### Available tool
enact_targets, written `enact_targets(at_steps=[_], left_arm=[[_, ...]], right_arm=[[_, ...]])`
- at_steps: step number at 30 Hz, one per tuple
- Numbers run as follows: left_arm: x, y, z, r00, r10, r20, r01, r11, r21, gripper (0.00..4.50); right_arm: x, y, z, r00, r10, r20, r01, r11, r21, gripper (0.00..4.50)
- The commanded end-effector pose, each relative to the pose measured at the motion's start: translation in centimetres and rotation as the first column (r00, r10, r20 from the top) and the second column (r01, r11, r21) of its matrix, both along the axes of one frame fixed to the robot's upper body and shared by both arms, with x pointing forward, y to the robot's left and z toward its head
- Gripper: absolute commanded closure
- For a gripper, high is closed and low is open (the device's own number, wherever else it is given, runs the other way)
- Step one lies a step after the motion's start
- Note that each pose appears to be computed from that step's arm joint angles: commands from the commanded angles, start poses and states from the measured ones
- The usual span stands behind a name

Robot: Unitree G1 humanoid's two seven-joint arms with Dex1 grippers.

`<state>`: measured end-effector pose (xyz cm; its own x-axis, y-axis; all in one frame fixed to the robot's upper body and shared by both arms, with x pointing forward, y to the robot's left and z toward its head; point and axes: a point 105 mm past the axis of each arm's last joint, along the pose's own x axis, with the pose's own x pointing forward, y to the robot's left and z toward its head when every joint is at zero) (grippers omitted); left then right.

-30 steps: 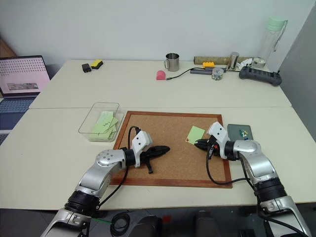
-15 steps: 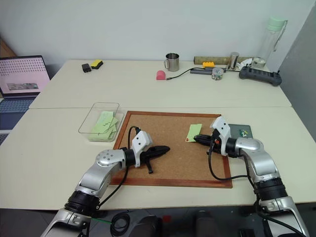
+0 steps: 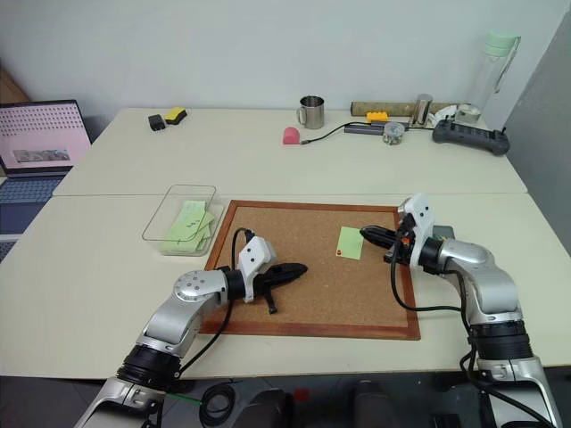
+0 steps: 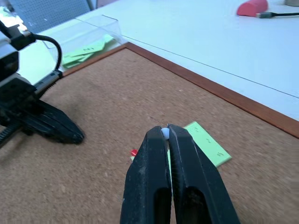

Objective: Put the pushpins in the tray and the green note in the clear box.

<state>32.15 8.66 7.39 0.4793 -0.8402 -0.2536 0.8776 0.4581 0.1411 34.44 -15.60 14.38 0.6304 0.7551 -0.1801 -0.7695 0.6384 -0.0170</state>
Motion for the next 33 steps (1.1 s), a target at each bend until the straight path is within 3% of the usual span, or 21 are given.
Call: enact_targets(at_steps=[1,4,8,18,21,24,28,33], left_arm=[[-0.1,0.7,-1.8,0.998,0.037,-0.049,-0.034,0.998,0.048,4.5],[-0.1,0.7,-1.9,0.998,0.036,-0.05,-0.033,0.998,0.048,4.5],[0.0,0.7,-1.9,0.998,0.034,-0.049,-0.031,0.998,0.05,4.5],[0.0,0.7,-1.8,0.998,0.032,-0.049,-0.03,0.998,0.05,4.5],[0.0,0.7,-1.8,0.998,0.033,-0.049,-0.03,0.998,0.05,4.5],[0.0,0.7,-1.8,0.998,0.032,-0.049,-0.029,0.998,0.05,4.5],[0.0,0.8,-1.8,0.998,0.03,-0.048,-0.027,0.998,0.05,4.5],[0.0,0.7,-1.8,0.999,0.027,-0.046,-0.025,0.998,0.052,4.5]], right_arm=[[1.2,-6.0,0.6,0.974,-0.222,0.049,0.226,0.968,-0.105,4.45],[1.7,-9.4,-0.4,0.937,-0.346,0.041,0.347,0.918,-0.192,4.45],[1.5,-10.9,-1.8,0.919,-0.393,0.011,0.384,0.889,-0.248,4.45],[1.3,-10.8,-1.4,0.917,-0.398,0.014,0.391,0.894,-0.218,2.44],[0.8,-8.9,0.1,0.952,-0.304,0.028,0.304,0.939,-0.162,1.9],[-0.7,-5.2,0.9,0.994,-0.098,0.05,0.106,0.977,-0.183,1.19],[-2.0,-0.8,0.9,0.993,0.089,0.079,-0.069,0.971,-0.23,1.19],[-1.7,3.2,0.0,0.974,0.188,0.13,-0.148,0.953,-0.266,1.19]])
